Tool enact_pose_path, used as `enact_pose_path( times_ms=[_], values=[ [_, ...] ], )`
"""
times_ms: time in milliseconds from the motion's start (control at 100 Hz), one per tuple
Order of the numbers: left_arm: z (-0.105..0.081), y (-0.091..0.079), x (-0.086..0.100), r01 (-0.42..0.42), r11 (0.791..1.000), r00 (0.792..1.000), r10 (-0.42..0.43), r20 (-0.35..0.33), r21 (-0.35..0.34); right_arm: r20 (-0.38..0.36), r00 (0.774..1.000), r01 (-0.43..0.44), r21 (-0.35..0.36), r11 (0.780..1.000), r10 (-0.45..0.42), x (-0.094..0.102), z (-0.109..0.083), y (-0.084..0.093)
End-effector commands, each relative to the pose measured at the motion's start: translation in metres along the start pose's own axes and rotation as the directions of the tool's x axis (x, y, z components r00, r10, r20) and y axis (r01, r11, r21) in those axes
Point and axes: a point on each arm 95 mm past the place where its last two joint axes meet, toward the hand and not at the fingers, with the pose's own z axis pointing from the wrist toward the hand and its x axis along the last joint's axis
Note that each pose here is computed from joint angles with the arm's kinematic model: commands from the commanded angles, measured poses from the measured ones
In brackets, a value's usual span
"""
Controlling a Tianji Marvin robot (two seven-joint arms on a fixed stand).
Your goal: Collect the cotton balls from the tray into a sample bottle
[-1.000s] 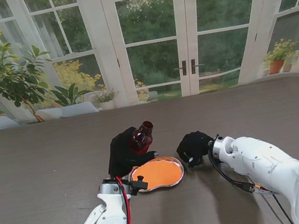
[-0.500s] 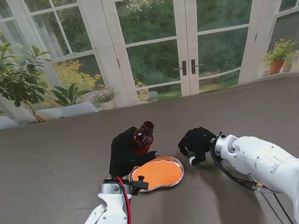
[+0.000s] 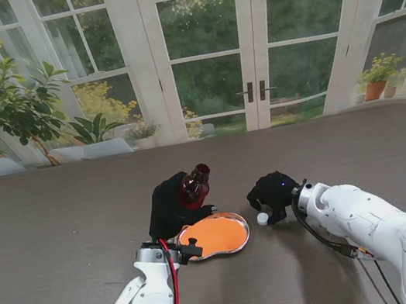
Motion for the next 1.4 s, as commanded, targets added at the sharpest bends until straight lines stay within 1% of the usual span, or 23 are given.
enact_pose_path(
  times_ms=[0, 220, 650, 990, 1390],
  values=[
    [0.001, 0.003, 0.002, 0.008, 1.0, 1.0, -0.008, -0.002, -0.014, -0.009, 1.0, -0.006, 0.017, 1.0, 0.006, 0.005, 0.003, -0.004],
    [0.001, 0.003, 0.002, 0.009, 1.0, 1.0, -0.009, -0.001, -0.015, -0.022, 1.0, -0.001, 0.002, 1.0, 0.001, 0.01, 0.002, -0.007],
    [0.0, 0.003, 0.002, 0.009, 1.0, 1.0, -0.009, -0.001, -0.015, -0.036, 0.999, 0.019, 0.002, 1.0, -0.019, 0.018, 0.002, -0.014],
    [0.0, 0.003, 0.003, 0.01, 1.0, 1.0, -0.01, -0.001, -0.017, -0.023, 0.999, 0.03, 0.002, 1.0, -0.03, 0.017, 0.001, -0.015],
    [0.001, 0.003, 0.002, 0.009, 1.0, 1.0, -0.009, -0.001, -0.022, -0.022, 0.999, 0.027, 0.025, 0.999, -0.026, 0.015, 0.0, -0.016]
  ],
)
